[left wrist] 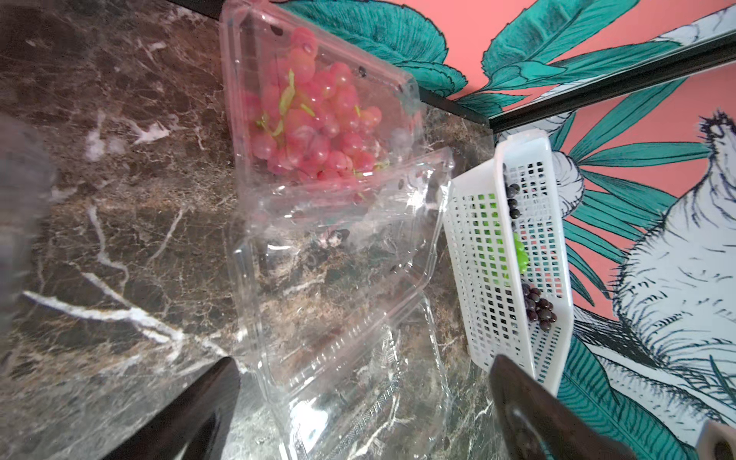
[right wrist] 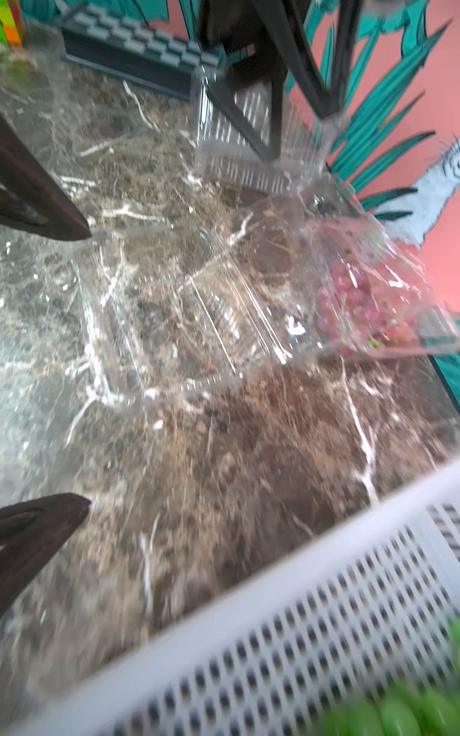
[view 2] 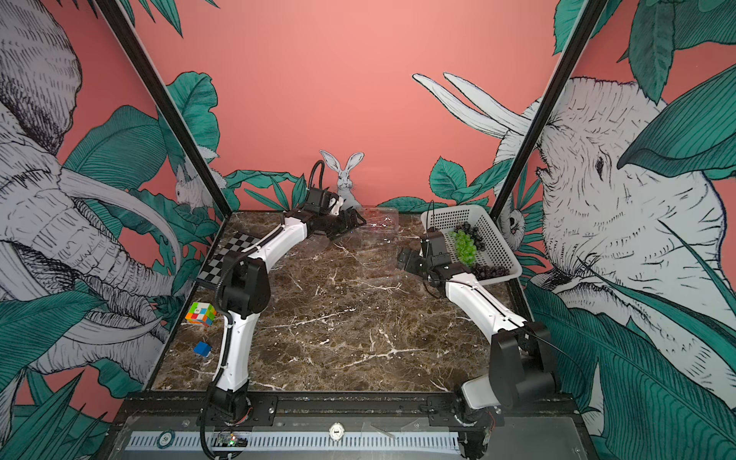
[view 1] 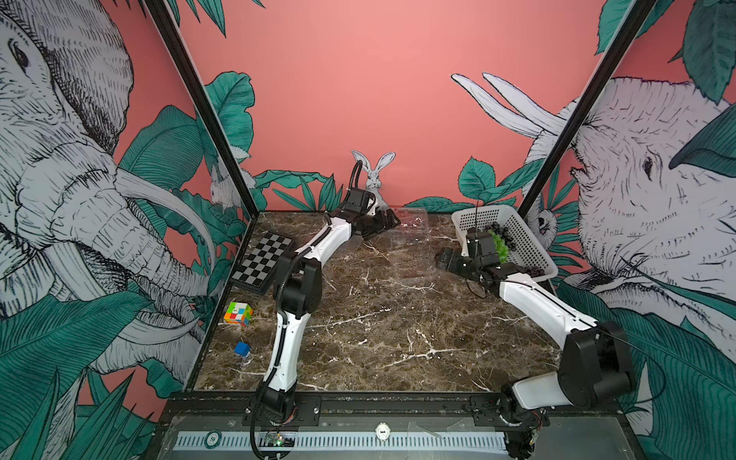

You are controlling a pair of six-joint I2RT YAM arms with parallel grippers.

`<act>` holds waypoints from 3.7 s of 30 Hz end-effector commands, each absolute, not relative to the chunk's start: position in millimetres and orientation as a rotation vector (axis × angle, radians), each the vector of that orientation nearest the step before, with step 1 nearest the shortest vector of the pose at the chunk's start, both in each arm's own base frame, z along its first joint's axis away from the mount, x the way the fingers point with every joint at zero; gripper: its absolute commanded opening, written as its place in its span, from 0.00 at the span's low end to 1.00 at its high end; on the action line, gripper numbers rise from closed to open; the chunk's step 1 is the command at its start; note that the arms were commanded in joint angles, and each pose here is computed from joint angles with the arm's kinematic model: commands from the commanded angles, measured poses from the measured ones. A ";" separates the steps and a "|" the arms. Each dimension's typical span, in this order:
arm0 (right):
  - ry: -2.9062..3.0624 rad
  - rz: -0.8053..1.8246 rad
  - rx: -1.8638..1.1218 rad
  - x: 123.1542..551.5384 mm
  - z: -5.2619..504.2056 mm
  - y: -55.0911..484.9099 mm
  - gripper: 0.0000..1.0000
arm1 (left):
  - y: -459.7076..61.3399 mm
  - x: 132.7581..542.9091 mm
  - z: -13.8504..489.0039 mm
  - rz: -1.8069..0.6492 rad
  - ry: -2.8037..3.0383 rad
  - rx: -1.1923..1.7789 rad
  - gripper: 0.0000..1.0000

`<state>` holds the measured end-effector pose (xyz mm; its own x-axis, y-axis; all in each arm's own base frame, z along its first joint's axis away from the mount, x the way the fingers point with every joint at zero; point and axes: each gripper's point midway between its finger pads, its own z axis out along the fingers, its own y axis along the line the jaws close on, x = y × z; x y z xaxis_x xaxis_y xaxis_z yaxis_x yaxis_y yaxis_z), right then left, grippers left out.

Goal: Pack grapes into containers
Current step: Move the packing box to the center of the board, then adjust the grape in the basket, then pick up the grape from the basket.

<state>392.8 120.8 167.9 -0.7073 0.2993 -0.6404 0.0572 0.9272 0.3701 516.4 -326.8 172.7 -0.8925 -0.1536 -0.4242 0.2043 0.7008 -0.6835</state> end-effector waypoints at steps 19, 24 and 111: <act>2.389 -0.102 0.490 425.4 162.7 -44.6 0.98 | -409.4 399.5 251.2 -1.117 2.267 0.417 1.00; 2.439 -0.010 0.575 457.2 141.9 -67.0 0.98 | -440.2 377.1 235.5 -1.172 2.293 0.478 0.99; 2.499 0.187 0.537 597.0 110.7 -86.3 0.22 | -454.7 381.6 203.1 -1.248 2.399 0.472 1.00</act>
<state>593.3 -89.4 75.6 -0.7895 0.4080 -0.4585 0.3476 0.9129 0.2139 384.0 -457.8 169.8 -0.8883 0.1302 -0.4405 0.4285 0.5805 -0.6924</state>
